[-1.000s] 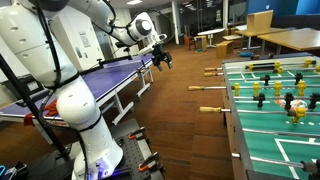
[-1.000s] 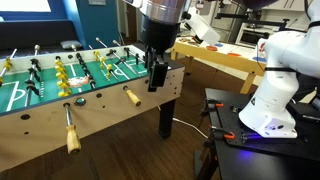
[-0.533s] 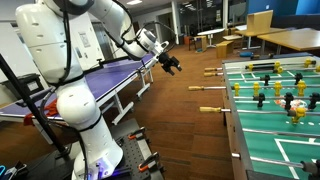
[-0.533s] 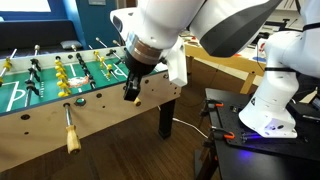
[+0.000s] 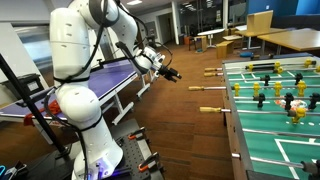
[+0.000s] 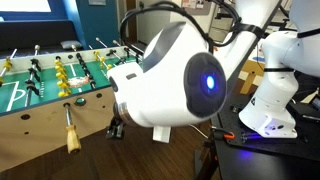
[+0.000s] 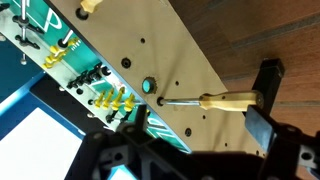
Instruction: Rotate the third handle of the table football slightly anticlockwise
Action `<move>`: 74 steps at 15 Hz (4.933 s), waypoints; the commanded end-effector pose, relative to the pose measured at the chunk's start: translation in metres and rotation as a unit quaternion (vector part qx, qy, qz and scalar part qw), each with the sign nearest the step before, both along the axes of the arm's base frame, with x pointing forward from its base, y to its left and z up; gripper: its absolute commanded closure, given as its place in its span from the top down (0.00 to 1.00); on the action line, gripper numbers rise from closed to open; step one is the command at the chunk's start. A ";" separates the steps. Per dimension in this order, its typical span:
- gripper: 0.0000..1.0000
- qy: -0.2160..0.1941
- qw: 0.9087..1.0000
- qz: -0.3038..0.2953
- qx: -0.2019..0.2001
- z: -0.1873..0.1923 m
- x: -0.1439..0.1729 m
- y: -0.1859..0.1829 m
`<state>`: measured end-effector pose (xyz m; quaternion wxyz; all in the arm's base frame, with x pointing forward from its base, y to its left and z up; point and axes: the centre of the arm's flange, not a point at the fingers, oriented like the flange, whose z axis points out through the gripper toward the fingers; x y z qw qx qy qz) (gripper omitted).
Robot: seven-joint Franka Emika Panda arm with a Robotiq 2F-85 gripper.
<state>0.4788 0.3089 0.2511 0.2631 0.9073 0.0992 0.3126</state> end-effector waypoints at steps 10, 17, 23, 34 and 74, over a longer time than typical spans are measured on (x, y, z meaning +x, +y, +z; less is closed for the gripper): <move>1.00 -0.071 0.993 -0.006 -0.090 -0.068 0.007 0.042; 1.00 -0.116 0.978 0.007 -0.171 -0.130 0.031 0.058; 1.00 -0.157 0.970 -0.015 -0.184 -0.178 0.045 0.078; 1.00 -0.190 0.965 -0.053 -0.174 -0.210 0.087 0.090; 0.17 -0.161 0.926 0.021 -0.340 -0.232 0.129 0.095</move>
